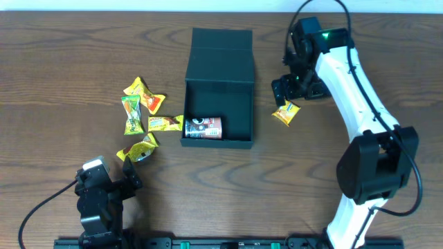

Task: Pack container
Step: 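Release the can and move the right gripper to the yellow packet, then grasp the yellow Almond snack packet with the right gripper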

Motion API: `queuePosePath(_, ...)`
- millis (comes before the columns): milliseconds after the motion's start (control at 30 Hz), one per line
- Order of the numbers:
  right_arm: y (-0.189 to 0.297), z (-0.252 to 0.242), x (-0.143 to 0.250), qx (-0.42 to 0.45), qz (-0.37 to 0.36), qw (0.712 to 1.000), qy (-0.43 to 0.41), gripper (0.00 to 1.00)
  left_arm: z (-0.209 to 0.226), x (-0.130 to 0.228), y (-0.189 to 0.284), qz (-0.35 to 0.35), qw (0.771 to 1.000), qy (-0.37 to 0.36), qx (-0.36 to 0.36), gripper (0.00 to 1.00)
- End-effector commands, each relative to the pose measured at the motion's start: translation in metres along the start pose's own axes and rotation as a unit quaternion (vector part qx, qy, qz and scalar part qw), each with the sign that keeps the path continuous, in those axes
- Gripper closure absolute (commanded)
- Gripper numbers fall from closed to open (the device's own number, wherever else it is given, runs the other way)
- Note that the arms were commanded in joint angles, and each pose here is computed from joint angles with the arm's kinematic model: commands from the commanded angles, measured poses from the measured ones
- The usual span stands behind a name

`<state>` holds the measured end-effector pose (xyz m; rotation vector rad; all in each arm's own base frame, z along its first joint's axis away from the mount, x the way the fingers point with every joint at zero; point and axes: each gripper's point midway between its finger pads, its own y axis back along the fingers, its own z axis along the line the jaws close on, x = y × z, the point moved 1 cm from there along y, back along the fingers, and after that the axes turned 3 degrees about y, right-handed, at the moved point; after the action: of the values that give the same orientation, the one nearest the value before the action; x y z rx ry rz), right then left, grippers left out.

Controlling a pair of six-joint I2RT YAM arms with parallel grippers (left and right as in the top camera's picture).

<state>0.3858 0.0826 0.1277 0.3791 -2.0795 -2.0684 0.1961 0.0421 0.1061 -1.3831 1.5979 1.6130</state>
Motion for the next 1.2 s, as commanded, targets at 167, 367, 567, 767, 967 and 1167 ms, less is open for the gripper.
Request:
queuePosePath(167,-0.024,-0.02,-0.021,0.076,-0.035,0.98,0.179,0.02,0.001,0.004,-0.002,0.003,1.0,-0.004,-0.002,0.05)
queuePosePath(367,-0.041,-0.022,-0.028,0.085,-0.053,0.971,0.218,0.07,0.001,0.004,-0.002,0.003,1.0,-0.004,-0.002,0.05)
queuePosePath(567,-0.051,-0.01,-0.019,0.043,-0.046,0.951,0.304,0.05,0.001,0.004,-0.002,0.003,1.0,-0.004,-0.002,0.05)
queuePosePath(767,-0.069,-0.009,0.0,0.016,-0.024,0.95,0.311,0.02,0.001,0.004,-0.002,0.003,1.0,-0.004,-0.002,0.05)
queuePosePath(967,-0.083,-0.007,0.006,-0.01,-0.031,0.95,0.31,0.01,0.001,0.004,-0.002,0.003,1.0,-0.004,-0.002,0.05)
queuePosePath(1167,-0.097,-0.008,0.006,-0.004,-0.043,0.95,0.309,0.01,0.001,0.004,-0.002,0.003,1.0,-0.004,-0.002,0.05)
